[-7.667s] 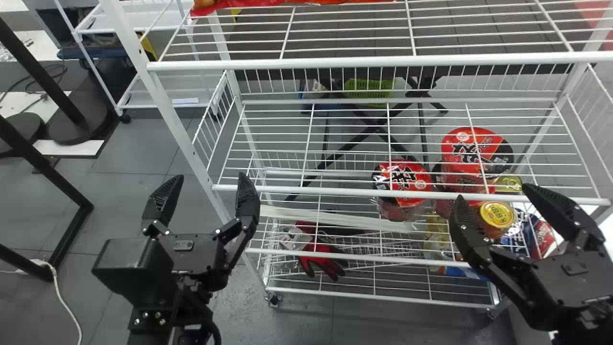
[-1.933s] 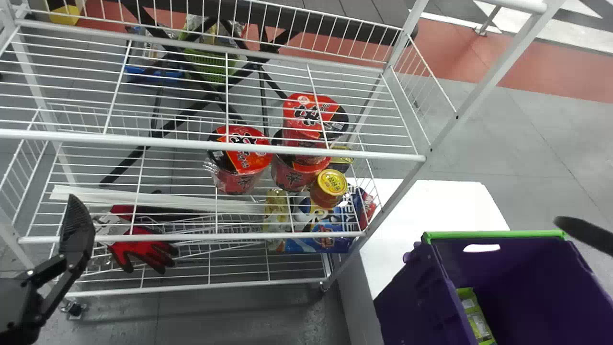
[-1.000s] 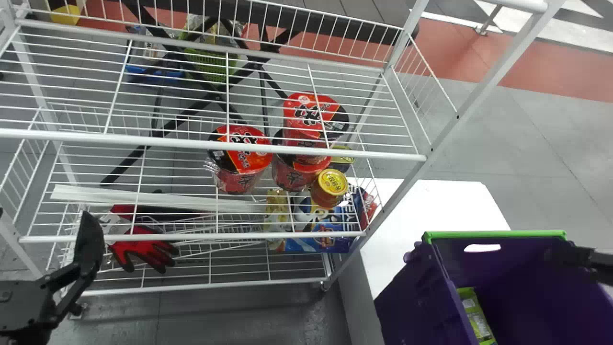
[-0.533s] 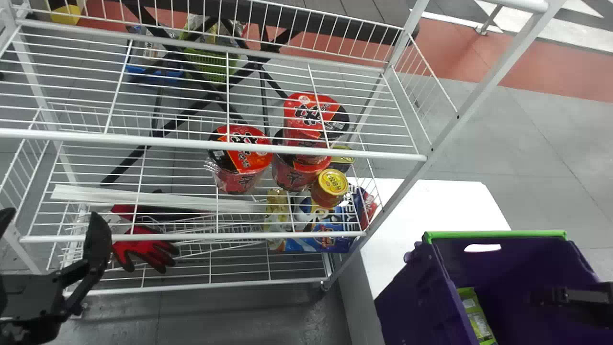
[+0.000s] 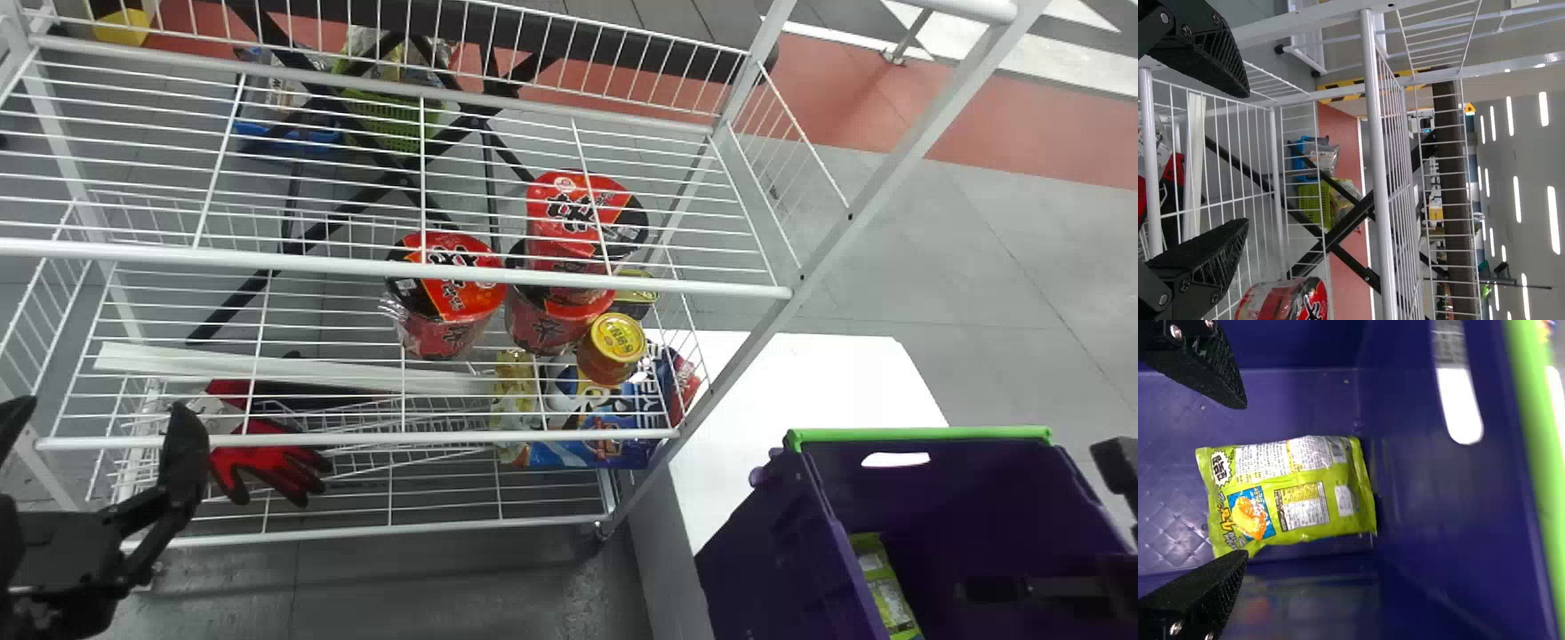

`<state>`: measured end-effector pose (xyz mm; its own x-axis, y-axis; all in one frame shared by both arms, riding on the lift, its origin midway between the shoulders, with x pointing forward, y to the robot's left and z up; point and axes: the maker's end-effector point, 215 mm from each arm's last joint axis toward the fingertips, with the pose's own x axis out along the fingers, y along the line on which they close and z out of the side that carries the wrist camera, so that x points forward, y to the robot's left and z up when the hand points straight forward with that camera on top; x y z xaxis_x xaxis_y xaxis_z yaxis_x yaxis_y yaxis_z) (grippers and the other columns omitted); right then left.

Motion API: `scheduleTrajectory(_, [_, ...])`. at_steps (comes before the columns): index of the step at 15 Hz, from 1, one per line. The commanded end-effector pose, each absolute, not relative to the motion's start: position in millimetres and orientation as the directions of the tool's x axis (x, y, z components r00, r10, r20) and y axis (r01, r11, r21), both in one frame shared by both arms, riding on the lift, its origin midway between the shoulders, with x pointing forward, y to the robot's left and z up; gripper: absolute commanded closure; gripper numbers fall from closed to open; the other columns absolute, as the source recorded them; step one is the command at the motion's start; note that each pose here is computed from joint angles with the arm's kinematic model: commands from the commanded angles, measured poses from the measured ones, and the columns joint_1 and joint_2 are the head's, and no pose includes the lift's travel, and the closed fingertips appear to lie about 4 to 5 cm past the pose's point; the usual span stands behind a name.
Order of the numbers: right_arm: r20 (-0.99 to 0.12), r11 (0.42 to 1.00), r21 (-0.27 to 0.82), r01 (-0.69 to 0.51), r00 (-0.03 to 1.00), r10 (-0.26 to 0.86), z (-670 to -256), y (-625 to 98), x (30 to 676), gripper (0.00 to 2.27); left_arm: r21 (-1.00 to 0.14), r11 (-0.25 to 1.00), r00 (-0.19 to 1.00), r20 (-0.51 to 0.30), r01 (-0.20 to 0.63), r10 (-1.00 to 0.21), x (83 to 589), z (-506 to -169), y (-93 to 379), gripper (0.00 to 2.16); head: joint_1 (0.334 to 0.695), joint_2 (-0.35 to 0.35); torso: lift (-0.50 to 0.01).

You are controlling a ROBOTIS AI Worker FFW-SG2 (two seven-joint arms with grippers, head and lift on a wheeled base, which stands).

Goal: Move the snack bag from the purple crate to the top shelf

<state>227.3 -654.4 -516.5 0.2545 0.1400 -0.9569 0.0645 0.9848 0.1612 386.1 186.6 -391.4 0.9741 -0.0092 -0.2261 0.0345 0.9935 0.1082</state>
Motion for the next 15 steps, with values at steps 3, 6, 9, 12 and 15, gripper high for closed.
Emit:
scheduleTrajectory(3, [-0.954,0.979,0.203,-0.017,0.221,0.202,-545,-644,218,0.05,0.117,0.993,0.967,-0.255,0.032,-0.001,383,-403,190,0.16,0.695,-0.35,-0.451])
scheduleTrajectory(6, [-0.945,0.973,0.227,-0.037,0.234,0.229,-554,-631,220,0.06,0.118,0.992,0.961,-0.277,0.036,-0.002,381,-409,187,0.16,0.695,-0.35,-0.451])
scheduleTrajectory(9, [-0.948,0.967,0.255,-0.01,0.193,0.252,-573,-622,198,0.06,0.111,0.993,0.96,-0.278,0.04,-0.007,381,-411,184,0.16,0.695,-0.35,-0.451])
scheduleTrajectory(12, [-0.953,0.964,0.266,0.014,0.155,0.261,-588,-615,175,0.07,0.09,0.995,0.958,-0.285,0.048,-0.021,383,-413,181,0.16,0.695,-0.35,-0.451])
scheduleTrajectory(15, [-0.972,0.981,0.184,0.061,0.158,0.172,-597,-633,166,0.07,0.087,0.994,0.955,-0.295,0.067,-0.038,387,-418,172,0.16,0.695,-0.35,-0.451])
